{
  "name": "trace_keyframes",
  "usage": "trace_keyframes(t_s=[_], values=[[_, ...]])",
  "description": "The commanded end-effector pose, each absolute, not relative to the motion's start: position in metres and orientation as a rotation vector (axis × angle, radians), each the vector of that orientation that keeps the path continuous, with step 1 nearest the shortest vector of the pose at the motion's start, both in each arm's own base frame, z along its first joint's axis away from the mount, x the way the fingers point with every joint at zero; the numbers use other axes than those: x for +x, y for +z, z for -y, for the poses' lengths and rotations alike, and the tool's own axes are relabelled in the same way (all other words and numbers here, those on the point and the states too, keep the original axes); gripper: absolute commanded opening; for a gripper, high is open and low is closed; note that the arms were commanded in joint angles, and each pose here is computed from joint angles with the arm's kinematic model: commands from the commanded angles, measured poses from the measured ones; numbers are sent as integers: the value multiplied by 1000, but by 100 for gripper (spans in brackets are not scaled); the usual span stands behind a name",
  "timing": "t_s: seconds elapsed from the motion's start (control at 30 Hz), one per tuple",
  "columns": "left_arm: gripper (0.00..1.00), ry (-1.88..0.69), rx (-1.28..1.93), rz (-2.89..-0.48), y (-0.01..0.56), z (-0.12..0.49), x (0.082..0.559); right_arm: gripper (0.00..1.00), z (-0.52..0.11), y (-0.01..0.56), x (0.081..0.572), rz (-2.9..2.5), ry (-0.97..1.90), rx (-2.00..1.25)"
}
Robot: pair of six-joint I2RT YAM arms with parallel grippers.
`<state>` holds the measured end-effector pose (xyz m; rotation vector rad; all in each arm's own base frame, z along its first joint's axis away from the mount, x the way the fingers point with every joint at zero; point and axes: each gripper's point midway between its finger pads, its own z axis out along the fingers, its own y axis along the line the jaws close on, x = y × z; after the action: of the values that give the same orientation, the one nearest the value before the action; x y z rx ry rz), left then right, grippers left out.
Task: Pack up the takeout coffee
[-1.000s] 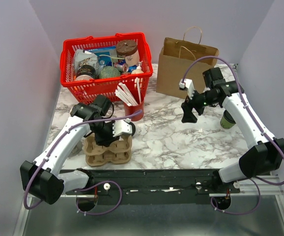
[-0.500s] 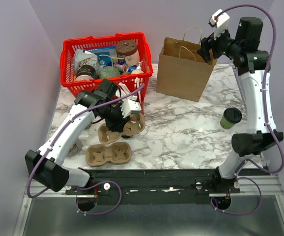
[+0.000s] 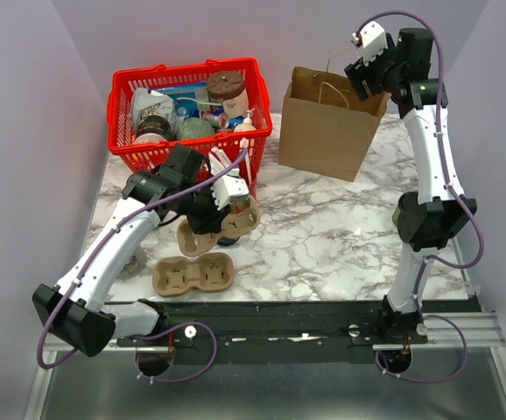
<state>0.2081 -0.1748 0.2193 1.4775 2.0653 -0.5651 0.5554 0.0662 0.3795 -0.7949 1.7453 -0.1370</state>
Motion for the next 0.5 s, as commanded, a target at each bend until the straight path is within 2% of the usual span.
trace_keyframes(t_s=[0.0,0.47], values=[[0,-565,1452,-2047,224,177,209,86,-55,378,567,-1730,-225,-831],[0,-559,1452,-2025,228,179,211,83,-58,326,580,-1829,-186,-915]])
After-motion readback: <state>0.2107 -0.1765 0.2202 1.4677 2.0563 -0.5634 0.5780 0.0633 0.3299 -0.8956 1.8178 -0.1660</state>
